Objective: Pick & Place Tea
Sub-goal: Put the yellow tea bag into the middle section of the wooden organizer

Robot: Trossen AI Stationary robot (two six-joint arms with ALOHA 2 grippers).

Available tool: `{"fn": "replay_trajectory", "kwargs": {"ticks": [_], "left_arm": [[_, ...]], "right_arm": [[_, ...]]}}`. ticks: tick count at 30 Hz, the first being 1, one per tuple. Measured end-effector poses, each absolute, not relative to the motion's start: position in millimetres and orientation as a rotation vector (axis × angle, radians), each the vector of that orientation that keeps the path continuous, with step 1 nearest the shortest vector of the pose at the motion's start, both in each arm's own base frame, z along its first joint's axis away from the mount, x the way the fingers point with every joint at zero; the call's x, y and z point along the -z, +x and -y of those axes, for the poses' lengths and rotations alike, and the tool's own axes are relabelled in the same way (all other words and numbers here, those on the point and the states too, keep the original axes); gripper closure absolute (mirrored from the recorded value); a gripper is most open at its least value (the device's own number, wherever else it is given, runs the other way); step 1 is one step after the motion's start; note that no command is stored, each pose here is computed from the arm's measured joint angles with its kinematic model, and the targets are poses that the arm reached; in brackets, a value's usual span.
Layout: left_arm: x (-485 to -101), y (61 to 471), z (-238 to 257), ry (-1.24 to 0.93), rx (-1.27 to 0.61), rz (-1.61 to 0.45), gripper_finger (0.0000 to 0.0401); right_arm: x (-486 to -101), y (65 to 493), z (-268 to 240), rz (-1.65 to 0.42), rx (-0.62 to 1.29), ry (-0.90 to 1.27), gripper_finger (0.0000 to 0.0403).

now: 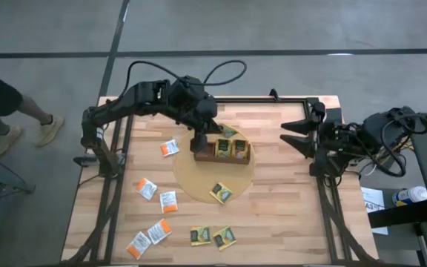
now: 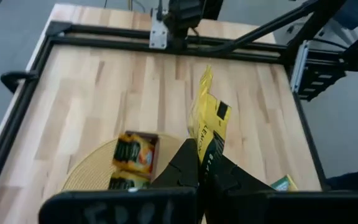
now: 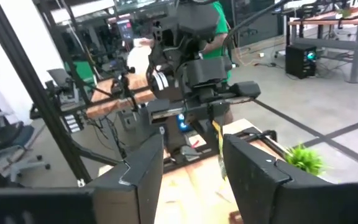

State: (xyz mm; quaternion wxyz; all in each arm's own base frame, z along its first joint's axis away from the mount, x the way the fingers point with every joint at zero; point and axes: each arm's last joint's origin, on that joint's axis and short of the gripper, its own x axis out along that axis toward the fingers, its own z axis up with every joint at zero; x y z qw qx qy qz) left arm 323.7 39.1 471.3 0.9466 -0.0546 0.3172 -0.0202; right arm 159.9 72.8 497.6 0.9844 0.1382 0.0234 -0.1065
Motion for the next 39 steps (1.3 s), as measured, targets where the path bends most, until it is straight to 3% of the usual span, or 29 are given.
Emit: {"fn": "replay_trajectory", "kwargs": {"ticks": [16,39], "left_arm": [[-402,367,-72,-0.196,0.038,-0.879,0.0401],[-304,403,-109,-0.047,0.168,-1.196,0.0401]], "right_arm": [[-502,141,-61,-0.048,0.231,0.168,0.0267],[-496,153,-65,-0.057,0.367,0.146,0.0282]]}}
